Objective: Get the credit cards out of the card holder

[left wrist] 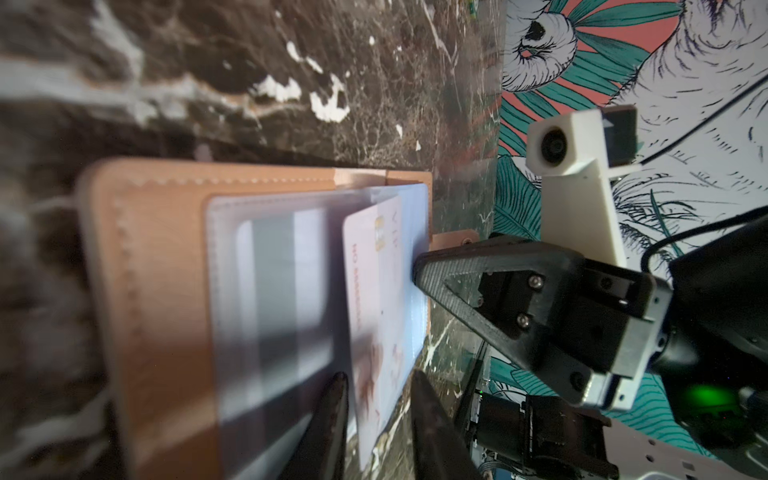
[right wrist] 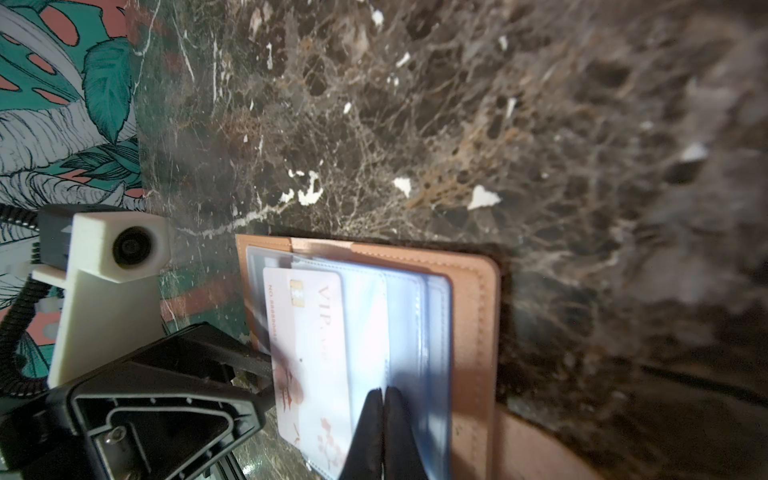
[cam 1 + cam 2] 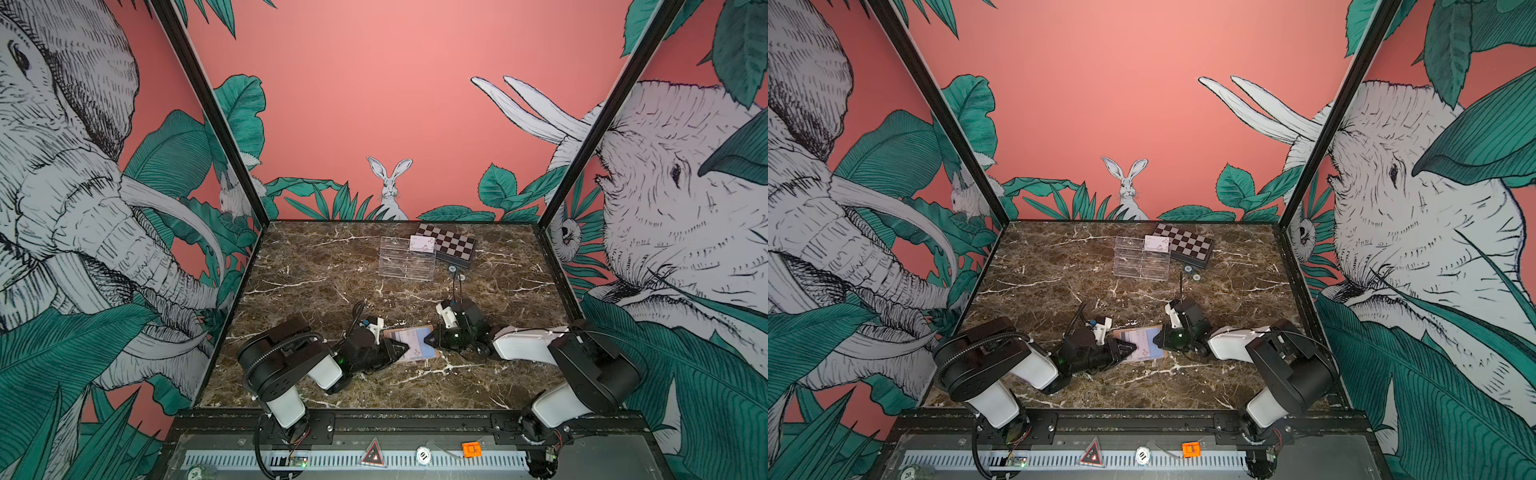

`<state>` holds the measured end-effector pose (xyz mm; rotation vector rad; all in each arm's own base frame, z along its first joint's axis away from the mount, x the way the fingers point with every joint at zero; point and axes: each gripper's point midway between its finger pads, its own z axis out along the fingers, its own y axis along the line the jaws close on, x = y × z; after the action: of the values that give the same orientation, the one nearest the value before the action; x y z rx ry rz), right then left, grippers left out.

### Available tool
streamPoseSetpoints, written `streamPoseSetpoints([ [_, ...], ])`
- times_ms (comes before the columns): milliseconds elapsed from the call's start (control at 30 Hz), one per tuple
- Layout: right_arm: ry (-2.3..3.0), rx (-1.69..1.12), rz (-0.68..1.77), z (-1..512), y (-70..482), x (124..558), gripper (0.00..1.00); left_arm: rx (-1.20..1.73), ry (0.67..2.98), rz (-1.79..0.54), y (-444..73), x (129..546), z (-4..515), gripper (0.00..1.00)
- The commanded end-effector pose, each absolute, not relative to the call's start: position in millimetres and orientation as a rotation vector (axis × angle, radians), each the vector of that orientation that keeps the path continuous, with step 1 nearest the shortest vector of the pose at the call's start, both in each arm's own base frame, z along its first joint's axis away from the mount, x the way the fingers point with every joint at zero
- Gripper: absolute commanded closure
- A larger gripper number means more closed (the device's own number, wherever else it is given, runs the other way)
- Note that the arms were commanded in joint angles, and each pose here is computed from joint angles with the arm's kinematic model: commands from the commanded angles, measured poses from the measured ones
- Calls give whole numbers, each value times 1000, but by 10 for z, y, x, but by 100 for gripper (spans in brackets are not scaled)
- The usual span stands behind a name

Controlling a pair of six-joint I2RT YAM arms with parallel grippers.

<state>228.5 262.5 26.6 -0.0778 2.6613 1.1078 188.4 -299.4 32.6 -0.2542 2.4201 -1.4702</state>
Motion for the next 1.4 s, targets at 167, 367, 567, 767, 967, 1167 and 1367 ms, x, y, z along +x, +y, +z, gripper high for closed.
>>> streamPoseSetpoints([
  [167, 2703, -84, 1066, 175, 2592, 2226, 100, -259, 2461, -1449, -3003, 1860, 186, 73],
  [367, 2706, -86, 1067, 169, 2597, 2220, 100, -254, 2466, -1453, -3028, 1864, 159, 81],
  [567, 2703, -91, 1069, 180, 2604, 2220, 100, -271, 2450, -1444, -2990, 1874, 176, 92],
  [767, 2705, -89, 1064, 182, 2598, 2220, 100, -273, 2433, -1410, -2889, 1891, 240, 100],
  [967, 2700, -93, 1063, 208, 2605, 2232, 100, -221, 2435, -1389, -2869, 1911, 402, 100],
  [1167, 2696, -101, 1064, 246, 2619, 2246, 100, -199, 2436, -1325, -2744, 1926, 548, 100],
  [1367, 2673, -103, 1065, 357, 2638, 2297, 100, -212, 2394, -1298, -2559, 1958, 753, 100],
])
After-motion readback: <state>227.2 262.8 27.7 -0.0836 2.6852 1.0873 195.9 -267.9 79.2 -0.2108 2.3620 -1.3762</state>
